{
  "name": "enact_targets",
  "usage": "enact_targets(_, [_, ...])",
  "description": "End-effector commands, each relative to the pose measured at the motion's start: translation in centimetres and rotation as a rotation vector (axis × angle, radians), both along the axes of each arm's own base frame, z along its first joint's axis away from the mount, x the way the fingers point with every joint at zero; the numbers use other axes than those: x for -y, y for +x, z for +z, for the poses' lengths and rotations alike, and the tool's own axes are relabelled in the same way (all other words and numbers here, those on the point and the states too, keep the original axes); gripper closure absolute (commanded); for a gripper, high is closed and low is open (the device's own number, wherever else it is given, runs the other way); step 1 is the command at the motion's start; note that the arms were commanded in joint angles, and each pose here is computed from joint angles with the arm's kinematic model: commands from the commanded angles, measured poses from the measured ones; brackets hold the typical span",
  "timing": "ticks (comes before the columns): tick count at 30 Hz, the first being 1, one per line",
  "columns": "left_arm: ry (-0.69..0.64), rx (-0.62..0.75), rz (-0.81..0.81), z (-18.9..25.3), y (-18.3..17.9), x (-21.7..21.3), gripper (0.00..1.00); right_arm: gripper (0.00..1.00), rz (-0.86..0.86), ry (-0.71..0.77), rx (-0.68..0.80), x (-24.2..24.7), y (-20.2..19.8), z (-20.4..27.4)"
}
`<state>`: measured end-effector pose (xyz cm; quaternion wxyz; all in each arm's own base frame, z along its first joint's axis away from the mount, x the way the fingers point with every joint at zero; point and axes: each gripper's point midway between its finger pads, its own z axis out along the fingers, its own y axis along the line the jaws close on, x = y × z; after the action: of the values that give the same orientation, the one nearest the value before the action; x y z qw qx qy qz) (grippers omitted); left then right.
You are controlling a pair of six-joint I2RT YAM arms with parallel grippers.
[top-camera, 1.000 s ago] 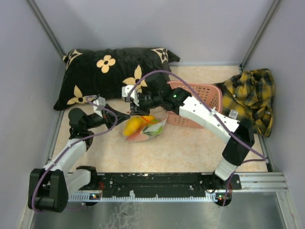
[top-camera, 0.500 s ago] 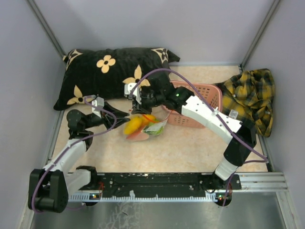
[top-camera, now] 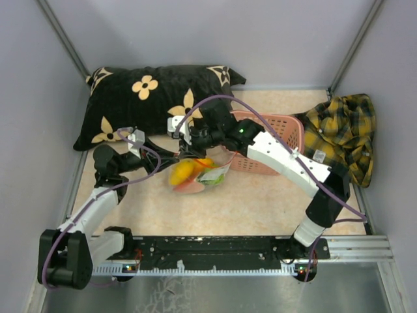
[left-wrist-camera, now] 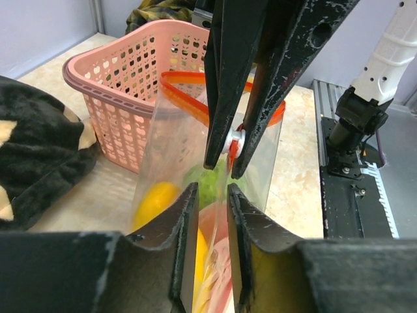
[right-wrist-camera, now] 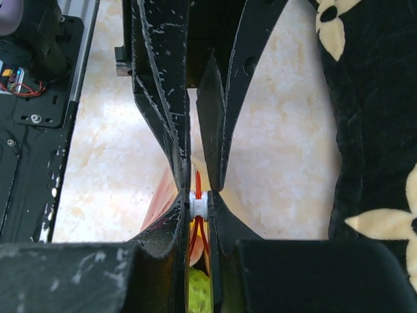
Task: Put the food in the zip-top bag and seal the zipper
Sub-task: Zip the zipper food storage bag at the center of the board.
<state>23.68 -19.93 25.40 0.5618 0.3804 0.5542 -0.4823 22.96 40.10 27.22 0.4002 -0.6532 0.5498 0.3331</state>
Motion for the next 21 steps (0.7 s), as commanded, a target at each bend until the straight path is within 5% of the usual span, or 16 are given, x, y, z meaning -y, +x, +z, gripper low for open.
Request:
enact_targets(1, [0.018,0.029,-0.040,0.5,0.0,0.7,0.73,1.00,0.040,0.088,0.065,-1.2,-0.5,3.9])
enact_targets(7, [0.034,0.027,-0.081,0.3,-0.2,1.6,0.83,1.00,0.057,0.074,0.066,-1.5,-0.8,4.0])
enact_targets(11, [0.034,0.034,-0.071,0.4,-0.2,1.6,1.00,1.00,0.041,0.027,0.052,-1.7,-0.2,2.3])
enact_targets(21, [0.025,0.065,0.012,0.4,0.1,1.1,1.00,1.00,-0.061,-0.032,0.103,2.1,1.3,2.4])
